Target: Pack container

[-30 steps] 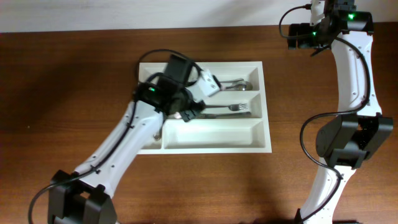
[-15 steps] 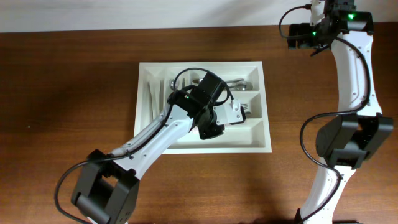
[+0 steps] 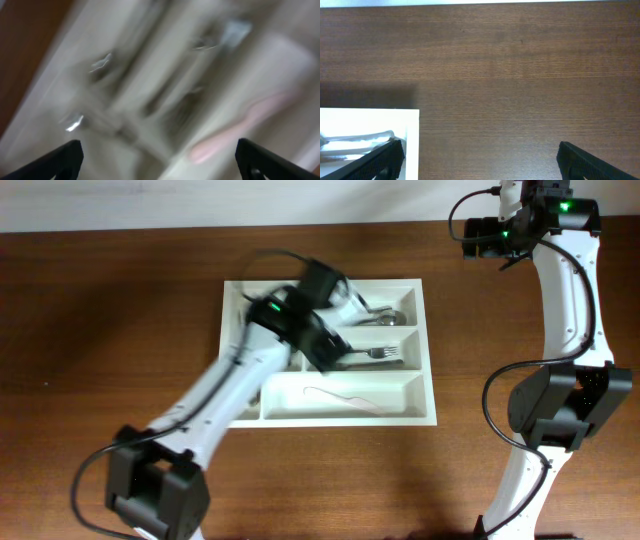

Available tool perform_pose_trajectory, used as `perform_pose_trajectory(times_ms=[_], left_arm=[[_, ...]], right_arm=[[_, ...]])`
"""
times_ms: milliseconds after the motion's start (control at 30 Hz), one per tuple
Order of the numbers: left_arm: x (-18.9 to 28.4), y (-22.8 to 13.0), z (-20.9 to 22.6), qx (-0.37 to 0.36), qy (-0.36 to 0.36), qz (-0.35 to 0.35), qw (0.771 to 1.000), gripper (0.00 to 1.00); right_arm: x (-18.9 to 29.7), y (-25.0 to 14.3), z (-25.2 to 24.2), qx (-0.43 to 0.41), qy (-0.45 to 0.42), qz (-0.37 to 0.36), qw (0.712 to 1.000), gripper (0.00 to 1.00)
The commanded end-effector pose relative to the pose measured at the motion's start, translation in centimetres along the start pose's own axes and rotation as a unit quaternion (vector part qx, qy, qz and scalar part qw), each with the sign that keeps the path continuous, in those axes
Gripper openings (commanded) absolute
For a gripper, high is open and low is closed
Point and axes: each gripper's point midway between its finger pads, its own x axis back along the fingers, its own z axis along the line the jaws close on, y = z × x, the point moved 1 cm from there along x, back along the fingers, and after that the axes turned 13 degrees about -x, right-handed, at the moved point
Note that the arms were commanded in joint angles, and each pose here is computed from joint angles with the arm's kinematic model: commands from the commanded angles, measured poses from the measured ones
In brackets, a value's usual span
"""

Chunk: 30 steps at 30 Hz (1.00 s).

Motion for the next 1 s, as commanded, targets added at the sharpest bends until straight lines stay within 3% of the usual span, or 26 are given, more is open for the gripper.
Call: perform_pose_trajectory(times_ms=[0,200,400,967], left_arm=[[5.5,-5.8,8.8,0.295,0.141,0.041,0.944,0.99],[7.5,-16.0,13.8,0.433,0.157,0.098,0.882,0.99],[8.7,-21.0,15.8,0.496,0.154,0.098,0.849,0.99],[9.0,-22.0,16.2,0.505,0.159,0.101,0.842,0.99]], right_arm=[[1.6,0.9,0.5,0.001,0.005,-0.020,1.000,0.99],[1.6,0.9,0.5,0.001,0.005,-0.020,1.000,0.99],[1.6,0.9,0.5,0.001,0.005,-0.020,1.000,0.99],[1.6,0.9,0.5,0.001,0.005,-0.020,1.000,0.99]])
